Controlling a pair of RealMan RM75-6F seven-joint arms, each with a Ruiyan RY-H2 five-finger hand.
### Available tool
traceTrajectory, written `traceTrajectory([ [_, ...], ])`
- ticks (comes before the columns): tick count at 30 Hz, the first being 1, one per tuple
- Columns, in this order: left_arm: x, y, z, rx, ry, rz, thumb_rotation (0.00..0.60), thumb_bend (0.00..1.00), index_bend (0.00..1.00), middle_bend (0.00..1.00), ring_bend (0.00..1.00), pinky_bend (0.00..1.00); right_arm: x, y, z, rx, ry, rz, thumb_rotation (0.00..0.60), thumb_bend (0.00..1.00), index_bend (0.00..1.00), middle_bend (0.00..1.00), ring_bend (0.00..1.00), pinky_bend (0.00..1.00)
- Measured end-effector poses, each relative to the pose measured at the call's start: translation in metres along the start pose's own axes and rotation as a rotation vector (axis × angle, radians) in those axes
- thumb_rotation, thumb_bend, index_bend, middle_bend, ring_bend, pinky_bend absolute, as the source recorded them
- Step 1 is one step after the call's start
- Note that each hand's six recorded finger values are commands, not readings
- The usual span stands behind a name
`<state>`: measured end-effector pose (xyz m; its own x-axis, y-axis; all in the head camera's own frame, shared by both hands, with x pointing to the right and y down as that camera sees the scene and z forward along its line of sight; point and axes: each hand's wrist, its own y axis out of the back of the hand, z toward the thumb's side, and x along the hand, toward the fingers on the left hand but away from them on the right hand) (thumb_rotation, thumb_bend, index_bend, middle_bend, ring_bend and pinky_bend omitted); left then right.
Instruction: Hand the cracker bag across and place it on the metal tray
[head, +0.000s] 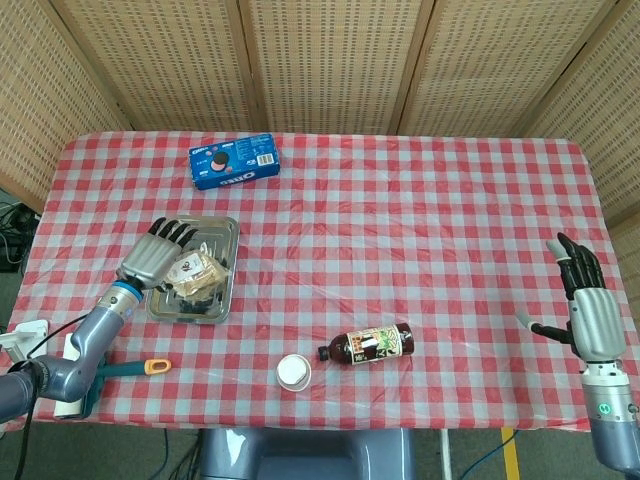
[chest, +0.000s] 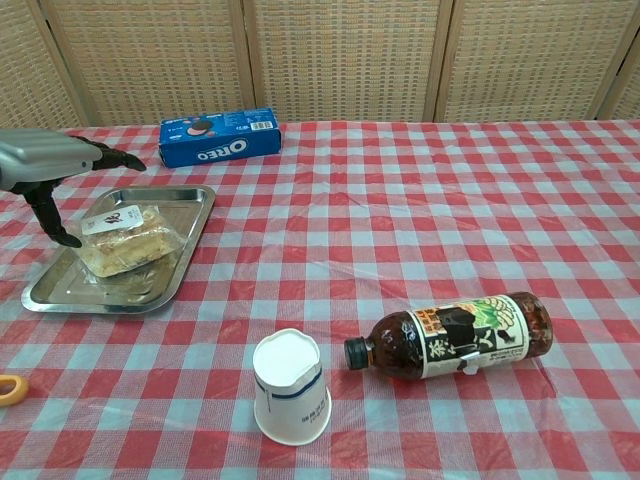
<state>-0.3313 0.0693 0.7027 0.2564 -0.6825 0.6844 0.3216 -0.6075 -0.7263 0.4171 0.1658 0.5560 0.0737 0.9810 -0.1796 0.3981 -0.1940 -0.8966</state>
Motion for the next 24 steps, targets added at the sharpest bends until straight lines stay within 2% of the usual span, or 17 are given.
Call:
traceTrajectory([
  [6, -0.016, 0.022, 0.003, -0.137, -0.004, 0.094, 0.6, 0.14, 0.0, 0.0, 0.0, 0.0, 0.001, 0.0, 0.002, 0.006, 0.005, -0.001, 0.6, 0.15, 0.07, 0.0, 0.0, 0.0],
  [12, -0.053, 0.036, -0.003, -0.243, 0.01, 0.214, 0.6, 0.14, 0.0, 0.0, 0.0, 0.0, 0.001, 0.0, 0.002, 0.018, 0.003, -0.002, 0.6, 0.15, 0.07, 0.0, 0.0, 0.0],
  [20, -0.112, 0.014, -0.022, -0.26, 0.138, 0.35, 0.6, 0.13, 0.0, 0.0, 0.0, 0.0, 0.002, -0.002, -0.002, 0.115, -0.017, 0.008, 0.6, 0.15, 0.03, 0.0, 0.0, 0.0],
  [24, -0.138, -0.009, -0.017, -0.242, 0.165, 0.373, 0.6, 0.13, 0.0, 0.0, 0.0, 0.0, 0.004, -0.008, -0.004, 0.145, -0.038, 0.052, 0.6, 0.15, 0.02, 0.0, 0.0, 0.0],
])
